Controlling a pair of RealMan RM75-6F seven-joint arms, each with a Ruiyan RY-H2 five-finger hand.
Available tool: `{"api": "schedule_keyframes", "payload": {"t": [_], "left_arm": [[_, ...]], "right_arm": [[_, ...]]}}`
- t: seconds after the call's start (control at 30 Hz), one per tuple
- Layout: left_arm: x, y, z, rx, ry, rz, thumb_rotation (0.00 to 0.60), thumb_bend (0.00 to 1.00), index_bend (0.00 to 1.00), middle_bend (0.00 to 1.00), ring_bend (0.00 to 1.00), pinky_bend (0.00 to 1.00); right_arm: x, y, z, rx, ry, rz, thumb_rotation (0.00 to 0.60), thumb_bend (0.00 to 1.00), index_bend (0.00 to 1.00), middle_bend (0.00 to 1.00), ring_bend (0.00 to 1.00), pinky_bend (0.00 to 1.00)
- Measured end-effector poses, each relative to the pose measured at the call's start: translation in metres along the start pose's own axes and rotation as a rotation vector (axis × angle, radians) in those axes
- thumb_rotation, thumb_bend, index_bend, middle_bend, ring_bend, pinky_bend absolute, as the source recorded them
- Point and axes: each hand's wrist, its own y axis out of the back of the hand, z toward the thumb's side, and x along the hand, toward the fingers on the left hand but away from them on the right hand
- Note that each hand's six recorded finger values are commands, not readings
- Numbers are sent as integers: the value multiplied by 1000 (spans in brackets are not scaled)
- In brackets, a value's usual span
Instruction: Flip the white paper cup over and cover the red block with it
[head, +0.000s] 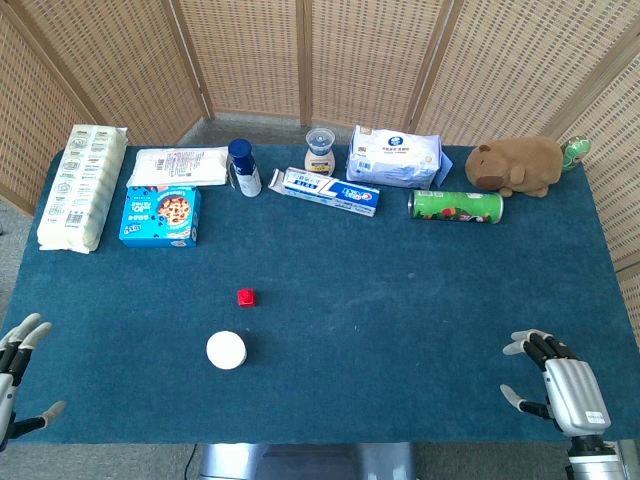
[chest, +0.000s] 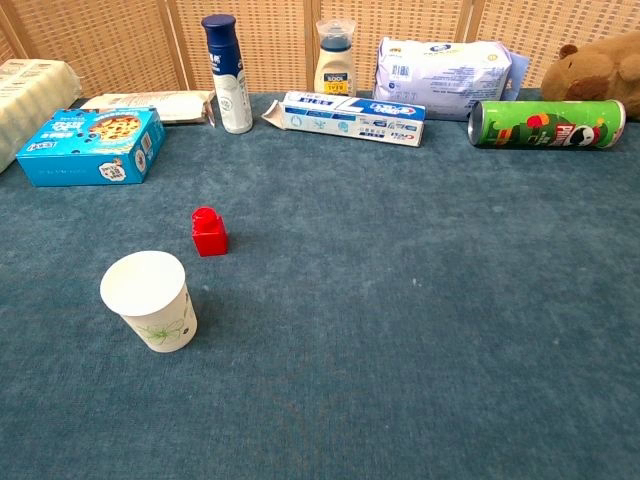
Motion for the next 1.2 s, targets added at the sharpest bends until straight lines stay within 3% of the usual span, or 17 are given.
{"api": "schedule_keyframes", "payload": {"t": [0.67,0.83,1.0,1.2], "left_arm": [[12,1,1,53,3,-27,579,74,42,40,0,167],[24,-9,18,105,-69,-74,583,82,79,40,0,165],[37,-22,36,161,-144,-139,582,177,151,40,0,140],[56,-43,71,273,-263,-218,580,177,155,40,0,98]], "right_arm": [[-3,3,2,0,-13,-14,600,260,384,299,233,286],[0,5,-3,-1,-33,-18,600,261,384,300,234,287],[4,9,-5,-1,-41,-29,600,260,384,299,233,286],[11,15,-11,0,-60,-49,600,259,384,299,233,286]]}}
